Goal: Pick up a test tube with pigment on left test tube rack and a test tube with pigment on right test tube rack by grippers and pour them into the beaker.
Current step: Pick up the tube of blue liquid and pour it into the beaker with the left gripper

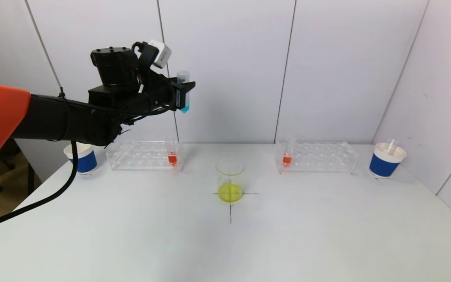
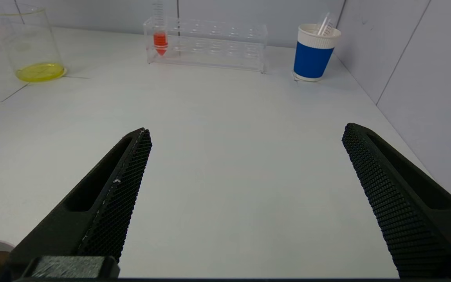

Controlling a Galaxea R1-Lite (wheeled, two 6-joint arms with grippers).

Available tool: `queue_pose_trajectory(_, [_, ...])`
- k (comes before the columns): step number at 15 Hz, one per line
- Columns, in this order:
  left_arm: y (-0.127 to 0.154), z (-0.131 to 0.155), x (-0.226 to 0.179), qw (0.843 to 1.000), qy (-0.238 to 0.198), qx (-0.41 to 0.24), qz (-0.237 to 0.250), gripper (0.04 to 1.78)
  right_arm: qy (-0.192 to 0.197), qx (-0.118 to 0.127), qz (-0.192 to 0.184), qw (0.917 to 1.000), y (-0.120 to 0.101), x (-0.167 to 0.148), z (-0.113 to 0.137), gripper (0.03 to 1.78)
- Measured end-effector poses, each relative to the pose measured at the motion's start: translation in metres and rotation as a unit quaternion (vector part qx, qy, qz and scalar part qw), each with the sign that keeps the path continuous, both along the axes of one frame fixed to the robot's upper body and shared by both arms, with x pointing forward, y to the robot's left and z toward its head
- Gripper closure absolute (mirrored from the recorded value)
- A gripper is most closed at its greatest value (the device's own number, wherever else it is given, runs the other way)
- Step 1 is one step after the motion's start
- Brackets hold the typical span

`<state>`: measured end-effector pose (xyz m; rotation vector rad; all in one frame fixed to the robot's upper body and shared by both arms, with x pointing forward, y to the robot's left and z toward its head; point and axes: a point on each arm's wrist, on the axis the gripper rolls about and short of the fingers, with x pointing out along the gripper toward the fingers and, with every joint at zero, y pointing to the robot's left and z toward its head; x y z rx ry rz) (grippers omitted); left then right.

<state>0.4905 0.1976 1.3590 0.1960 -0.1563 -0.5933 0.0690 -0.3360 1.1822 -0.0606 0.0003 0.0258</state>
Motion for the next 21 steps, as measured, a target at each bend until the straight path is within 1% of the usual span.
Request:
queue_pose_trajectory(2, [-0.019, -0.006, -0.002, 0.999, -0.003, 0.018, -0.033, 1.36, 0.0, 0.0, 0.0, 1.0, 0.0, 0.0, 0.0, 0.04])
queue_pose_trajectory(5, [-0.043, -0.021, -0.005, 0.997, 0.026, 0.032, -0.064, 1.36, 0.0, 0.0, 0.0, 1.0, 0.0, 0.0, 0.0, 0.04])
queue_pose_trajectory(8, [-0.053, -0.037, 0.001, 0.996, 0.031, 0.041, -0.071, 1.36, 0.0, 0.0, 0.0, 1.0, 0.0, 0.0, 0.0, 0.04])
queue_pose_trajectory(10, [-0.056, -0.047, 0.004, 0.994, 0.029, 0.058, -0.085, 1.36, 0.0, 0.0, 0.0, 1.0, 0.0, 0.0, 0.0, 0.04])
queue_pose_trajectory(12, [-0.057, -0.052, 0.006, 0.99, 0.015, 0.078, -0.113, 1.36, 0.0, 0.0, 0.0, 1.0, 0.0, 0.0, 0.0, 0.04])
queue_pose_trajectory(14, [-0.058, -0.056, 0.006, 0.983, -0.008, 0.104, -0.15, 1.36, 0.0, 0.0, 0.0, 1.0, 0.0, 0.0, 0.0, 0.04])
queue_pose_trajectory(18, [-0.058, -0.06, 0.006, 0.974, -0.039, 0.137, -0.174, 1.36, 0.0, 0.0, 0.0, 1.0, 0.0, 0.0, 0.0, 0.04])
queue_pose_trajectory(21, [-0.057, -0.062, 0.006, 0.96, -0.074, 0.16, -0.219, 1.36, 0.0, 0.0, 0.0, 1.0, 0.0, 0.0, 0.0, 0.04])
